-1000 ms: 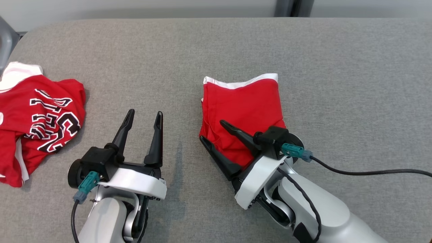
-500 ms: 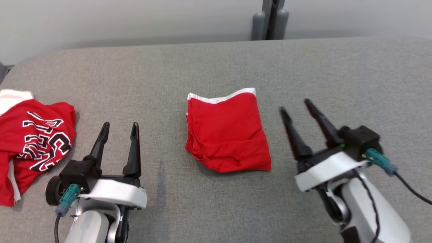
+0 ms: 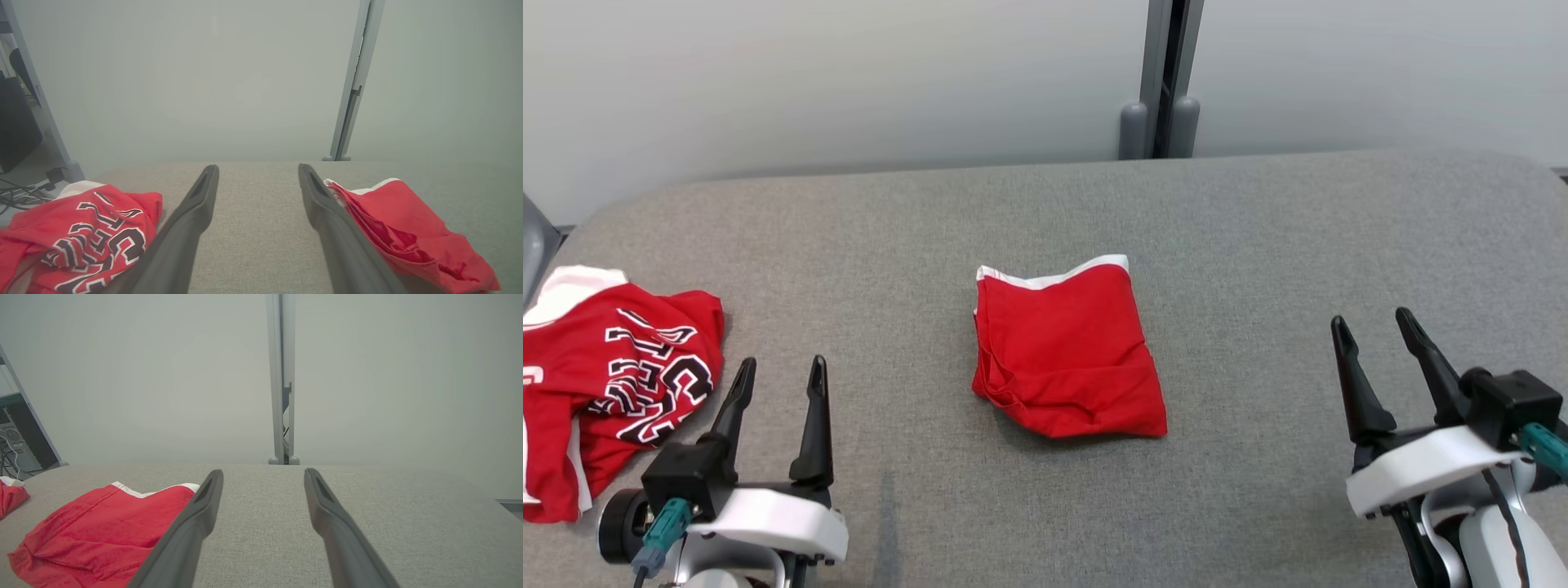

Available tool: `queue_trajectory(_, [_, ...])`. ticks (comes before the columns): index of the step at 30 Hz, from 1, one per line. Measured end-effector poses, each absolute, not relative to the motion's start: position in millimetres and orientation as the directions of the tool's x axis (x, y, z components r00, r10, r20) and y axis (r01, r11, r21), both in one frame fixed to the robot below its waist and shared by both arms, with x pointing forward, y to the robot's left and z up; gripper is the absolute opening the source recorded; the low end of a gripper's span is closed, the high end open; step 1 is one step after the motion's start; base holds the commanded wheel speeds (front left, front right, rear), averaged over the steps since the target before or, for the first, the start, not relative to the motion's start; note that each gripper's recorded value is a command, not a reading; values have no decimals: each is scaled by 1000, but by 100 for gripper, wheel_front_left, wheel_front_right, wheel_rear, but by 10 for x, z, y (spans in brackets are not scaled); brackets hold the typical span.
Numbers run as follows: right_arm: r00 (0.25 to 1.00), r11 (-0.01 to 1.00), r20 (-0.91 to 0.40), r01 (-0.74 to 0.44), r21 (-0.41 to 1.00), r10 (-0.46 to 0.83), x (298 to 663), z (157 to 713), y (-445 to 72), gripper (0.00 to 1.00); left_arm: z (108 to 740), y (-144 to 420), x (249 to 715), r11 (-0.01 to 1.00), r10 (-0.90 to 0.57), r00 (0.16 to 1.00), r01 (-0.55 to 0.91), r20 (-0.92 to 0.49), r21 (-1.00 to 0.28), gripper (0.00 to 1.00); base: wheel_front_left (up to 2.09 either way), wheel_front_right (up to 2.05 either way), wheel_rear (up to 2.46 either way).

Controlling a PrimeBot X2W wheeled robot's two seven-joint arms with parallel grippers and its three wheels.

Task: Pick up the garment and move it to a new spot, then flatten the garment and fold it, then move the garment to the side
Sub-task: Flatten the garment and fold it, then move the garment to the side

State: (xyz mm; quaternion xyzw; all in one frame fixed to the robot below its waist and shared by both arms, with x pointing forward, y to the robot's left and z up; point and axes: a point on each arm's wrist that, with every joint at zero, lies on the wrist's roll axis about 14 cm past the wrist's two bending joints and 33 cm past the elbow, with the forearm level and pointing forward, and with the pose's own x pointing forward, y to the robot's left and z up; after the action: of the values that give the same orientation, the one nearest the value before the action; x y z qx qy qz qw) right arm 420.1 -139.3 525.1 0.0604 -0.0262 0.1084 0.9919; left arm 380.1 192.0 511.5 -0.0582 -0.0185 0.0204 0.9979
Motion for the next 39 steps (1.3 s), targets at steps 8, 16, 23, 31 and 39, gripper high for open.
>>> queue_trajectory(8, [984, 976, 38, -179, 128, 175, 3941, 5227, -1503, 100, 5146, 1961, 3573, 994, 47, 999, -43, 28, -104, 100, 0, 0, 0])
queue_trajectory(16, [988, 979, 27, -152, 134, 150, 3798, 5263, -1549, 100, 5124, 1974, 3484, 995, 44, 999, -44, 6, -90, 100, 0, 0, 0])
queue_trajectory(23, [988, 978, 21, -153, 139, 151, 3800, 5240, -1533, 100, 5108, 1980, 3483, 995, 44, 999, -44, -1, -88, 100, 0, 0, 0])
queue_trajectory(31, [988, 980, 5, -153, 125, 154, 3884, 5205, -1542, 100, 5137, 1984, 3523, 995, 45, 999, -44, 5, -87, 100, 0, 0, 0])
queue_trajectory(39, [967, 966, -68, -239, 94, 246, 4347, 5030, -1262, 100, 5253, 2098, 3657, 995, 68, 996, -64, 51, -82, 100, 0, 0, 0])
